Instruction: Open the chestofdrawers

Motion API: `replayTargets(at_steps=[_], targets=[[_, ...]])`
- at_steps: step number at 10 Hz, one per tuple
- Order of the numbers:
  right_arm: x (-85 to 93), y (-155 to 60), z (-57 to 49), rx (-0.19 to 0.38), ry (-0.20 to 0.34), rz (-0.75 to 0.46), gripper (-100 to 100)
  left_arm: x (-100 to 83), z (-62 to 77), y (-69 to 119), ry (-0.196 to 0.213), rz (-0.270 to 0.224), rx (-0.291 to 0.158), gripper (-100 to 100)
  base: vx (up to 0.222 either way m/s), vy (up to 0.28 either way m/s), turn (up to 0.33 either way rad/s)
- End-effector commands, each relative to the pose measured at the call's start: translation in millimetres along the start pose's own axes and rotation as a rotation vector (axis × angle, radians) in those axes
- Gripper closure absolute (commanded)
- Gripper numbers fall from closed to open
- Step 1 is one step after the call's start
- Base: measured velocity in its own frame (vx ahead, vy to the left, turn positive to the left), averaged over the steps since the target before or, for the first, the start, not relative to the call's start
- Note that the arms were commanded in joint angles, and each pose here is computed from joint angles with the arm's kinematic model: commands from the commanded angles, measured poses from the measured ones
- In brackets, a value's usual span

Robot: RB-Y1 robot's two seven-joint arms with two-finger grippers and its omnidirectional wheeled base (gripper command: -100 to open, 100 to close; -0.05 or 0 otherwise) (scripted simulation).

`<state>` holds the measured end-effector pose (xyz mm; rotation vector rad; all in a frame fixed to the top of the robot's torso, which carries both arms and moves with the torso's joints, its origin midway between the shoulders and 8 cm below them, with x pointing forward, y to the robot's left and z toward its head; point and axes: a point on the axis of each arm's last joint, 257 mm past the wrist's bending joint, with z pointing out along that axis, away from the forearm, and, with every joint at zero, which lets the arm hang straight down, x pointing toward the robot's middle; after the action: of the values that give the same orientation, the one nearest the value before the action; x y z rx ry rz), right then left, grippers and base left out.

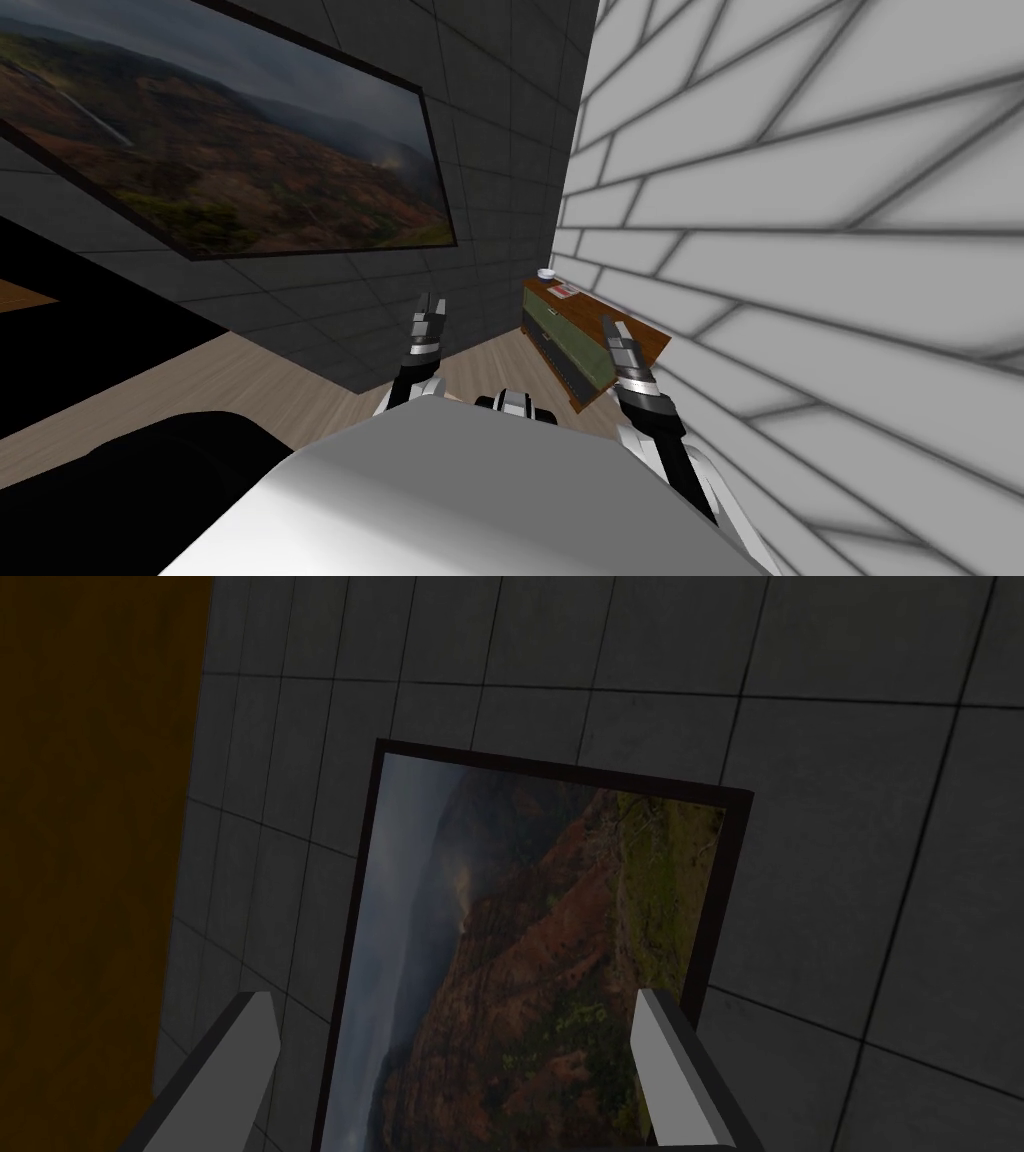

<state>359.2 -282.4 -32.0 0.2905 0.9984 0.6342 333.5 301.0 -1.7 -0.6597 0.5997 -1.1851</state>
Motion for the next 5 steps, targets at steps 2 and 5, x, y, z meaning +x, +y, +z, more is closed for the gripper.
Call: replayTargets(at_steps=[2, 5], targets=[[11.9, -11, -8.3, 0.010, 0.053, -0.163, -100, 0.0, 0.0, 0.0, 0.000, 0.000, 0.000, 0, 0.059, 0.013, 0.033], [17.5, -16, -12.9, 0.013, 0.079, -0.268, -100, 0.0, 0.0, 0.0, 0.000, 0.000, 0.000, 0, 0.072, 0.017, 0.026]])
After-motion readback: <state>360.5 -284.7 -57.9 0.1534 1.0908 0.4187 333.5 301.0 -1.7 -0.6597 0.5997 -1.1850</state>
